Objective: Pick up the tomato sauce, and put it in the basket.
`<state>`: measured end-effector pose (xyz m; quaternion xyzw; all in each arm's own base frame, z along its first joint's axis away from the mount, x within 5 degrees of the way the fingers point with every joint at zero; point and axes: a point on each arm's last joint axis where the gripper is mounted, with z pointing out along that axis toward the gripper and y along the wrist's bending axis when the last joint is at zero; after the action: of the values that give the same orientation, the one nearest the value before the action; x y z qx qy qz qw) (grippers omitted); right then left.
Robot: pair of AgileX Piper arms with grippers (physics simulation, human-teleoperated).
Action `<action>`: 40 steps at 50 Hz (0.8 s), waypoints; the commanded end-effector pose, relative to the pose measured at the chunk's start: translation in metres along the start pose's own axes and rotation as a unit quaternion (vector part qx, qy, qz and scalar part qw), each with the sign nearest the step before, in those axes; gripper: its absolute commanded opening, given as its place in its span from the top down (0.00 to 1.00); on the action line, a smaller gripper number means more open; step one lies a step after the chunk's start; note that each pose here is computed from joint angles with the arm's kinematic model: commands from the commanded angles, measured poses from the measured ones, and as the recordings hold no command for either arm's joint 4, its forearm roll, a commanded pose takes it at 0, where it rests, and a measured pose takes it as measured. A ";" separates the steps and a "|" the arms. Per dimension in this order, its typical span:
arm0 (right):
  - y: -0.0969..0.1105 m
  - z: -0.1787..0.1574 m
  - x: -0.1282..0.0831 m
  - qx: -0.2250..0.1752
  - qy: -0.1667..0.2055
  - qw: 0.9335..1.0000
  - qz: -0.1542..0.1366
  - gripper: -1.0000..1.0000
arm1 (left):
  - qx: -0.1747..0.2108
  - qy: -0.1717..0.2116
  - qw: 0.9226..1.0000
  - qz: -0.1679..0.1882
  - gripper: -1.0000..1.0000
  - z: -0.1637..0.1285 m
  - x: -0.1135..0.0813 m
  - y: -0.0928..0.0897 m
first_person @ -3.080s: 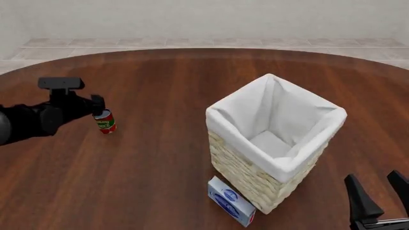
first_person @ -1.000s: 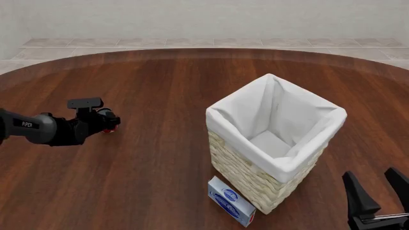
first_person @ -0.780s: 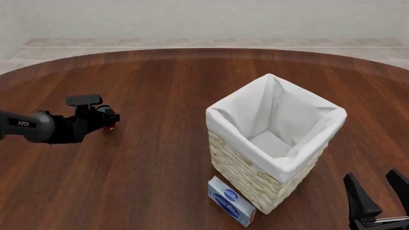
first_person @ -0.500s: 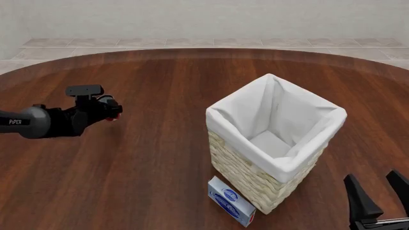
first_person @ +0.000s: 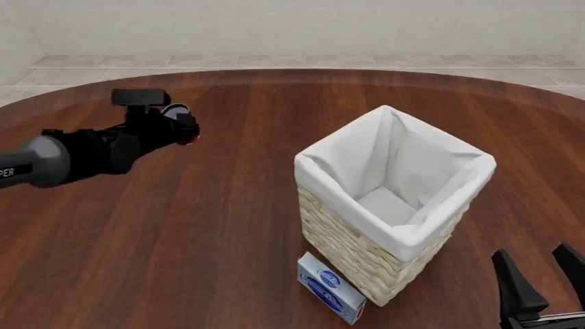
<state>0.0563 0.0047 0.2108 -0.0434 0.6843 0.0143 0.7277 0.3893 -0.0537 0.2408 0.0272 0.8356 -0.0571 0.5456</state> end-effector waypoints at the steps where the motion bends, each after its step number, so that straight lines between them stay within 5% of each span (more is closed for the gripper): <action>1: 0.000 0.000 0.000 0.000 -0.001 1.000 0.000 0.00 | 0.046 -0.027 0.998 0.021 1.00 -0.020 -0.029 -0.039; 9: 0.000 0.000 0.000 -0.002 -0.001 1.000 -0.001 0.00 | 0.087 -0.039 0.995 0.036 1.00 -0.034 -0.046 -0.073; 40: 0.001 0.000 0.000 -0.005 -0.001 1.000 -0.001 0.00 | 0.185 -0.057 0.979 0.069 1.00 -0.070 -0.072 -0.152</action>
<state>0.0562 0.0051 0.2110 -0.0471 0.6833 0.0161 0.7284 0.3506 -0.1707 0.3316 0.1475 0.7871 -0.1585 0.5775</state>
